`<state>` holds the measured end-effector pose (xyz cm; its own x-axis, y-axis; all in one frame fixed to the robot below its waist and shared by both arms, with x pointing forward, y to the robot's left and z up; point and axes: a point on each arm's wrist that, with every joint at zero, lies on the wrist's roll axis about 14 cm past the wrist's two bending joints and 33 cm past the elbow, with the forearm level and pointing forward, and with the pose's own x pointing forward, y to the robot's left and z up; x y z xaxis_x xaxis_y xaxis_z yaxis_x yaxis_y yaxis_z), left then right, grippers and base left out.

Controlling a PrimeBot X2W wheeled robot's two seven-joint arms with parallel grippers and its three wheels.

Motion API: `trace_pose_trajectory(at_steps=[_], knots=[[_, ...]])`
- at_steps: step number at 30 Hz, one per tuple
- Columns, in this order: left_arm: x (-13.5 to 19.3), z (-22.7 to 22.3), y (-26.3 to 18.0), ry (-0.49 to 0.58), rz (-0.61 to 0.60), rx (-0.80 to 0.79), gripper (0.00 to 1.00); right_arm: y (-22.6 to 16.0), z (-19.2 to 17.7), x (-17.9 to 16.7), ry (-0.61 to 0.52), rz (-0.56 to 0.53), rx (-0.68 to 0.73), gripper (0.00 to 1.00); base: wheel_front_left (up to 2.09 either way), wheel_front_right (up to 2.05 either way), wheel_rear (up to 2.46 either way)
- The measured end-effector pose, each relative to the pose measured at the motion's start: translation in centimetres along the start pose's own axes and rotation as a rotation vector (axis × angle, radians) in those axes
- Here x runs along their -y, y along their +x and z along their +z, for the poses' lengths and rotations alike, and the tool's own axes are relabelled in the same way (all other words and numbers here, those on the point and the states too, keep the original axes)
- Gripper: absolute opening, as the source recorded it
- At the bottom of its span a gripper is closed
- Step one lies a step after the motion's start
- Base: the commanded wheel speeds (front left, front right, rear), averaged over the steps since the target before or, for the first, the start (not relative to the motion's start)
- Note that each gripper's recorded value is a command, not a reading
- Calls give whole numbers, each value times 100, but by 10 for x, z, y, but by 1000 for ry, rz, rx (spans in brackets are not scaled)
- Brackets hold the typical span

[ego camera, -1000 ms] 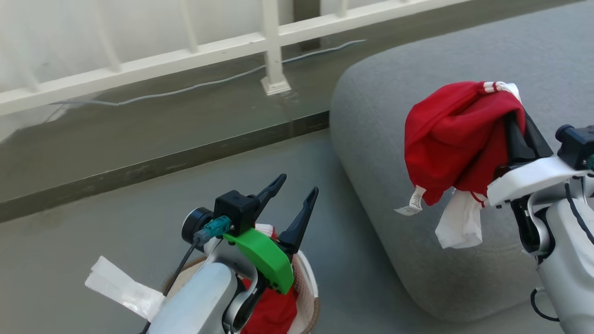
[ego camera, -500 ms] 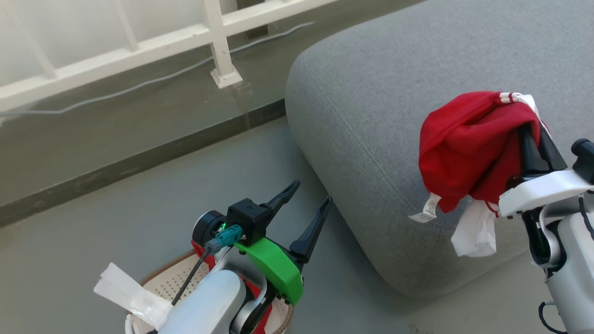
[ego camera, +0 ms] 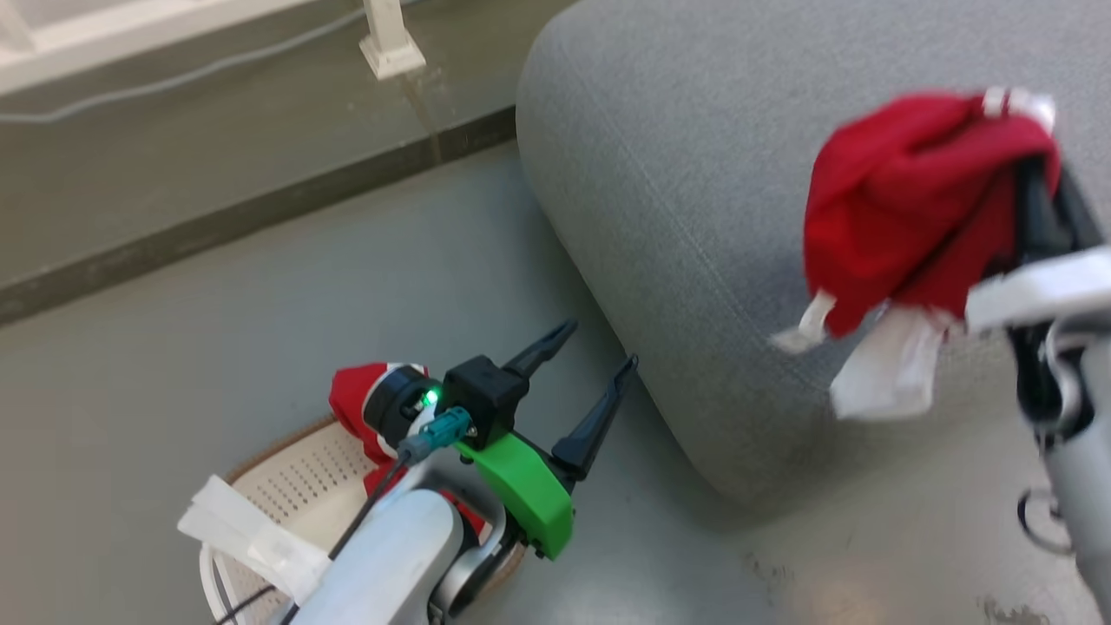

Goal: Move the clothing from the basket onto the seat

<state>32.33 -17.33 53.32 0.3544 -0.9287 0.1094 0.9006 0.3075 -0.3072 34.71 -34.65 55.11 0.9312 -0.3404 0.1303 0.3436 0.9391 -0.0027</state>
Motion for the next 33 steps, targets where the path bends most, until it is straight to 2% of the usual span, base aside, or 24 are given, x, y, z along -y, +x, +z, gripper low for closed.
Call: trace_pose_trajectory(at_steps=[9,20,27,33], knots=[[-27,-4,9,-32,-8,-8,100,79,45,5,66,-36,114,0,0,0,0],[-64,9,21,-64,-1,50,100,163,87,29,-1,-104,191,0,0,0,0],[-93,10,20,-51,28,68,100,200,53,22,-13,-120,118,0,0,0,0],[-122,-10,7,-64,82,32,100,224,11,12,-27,-131,61,0,0,0,0]])
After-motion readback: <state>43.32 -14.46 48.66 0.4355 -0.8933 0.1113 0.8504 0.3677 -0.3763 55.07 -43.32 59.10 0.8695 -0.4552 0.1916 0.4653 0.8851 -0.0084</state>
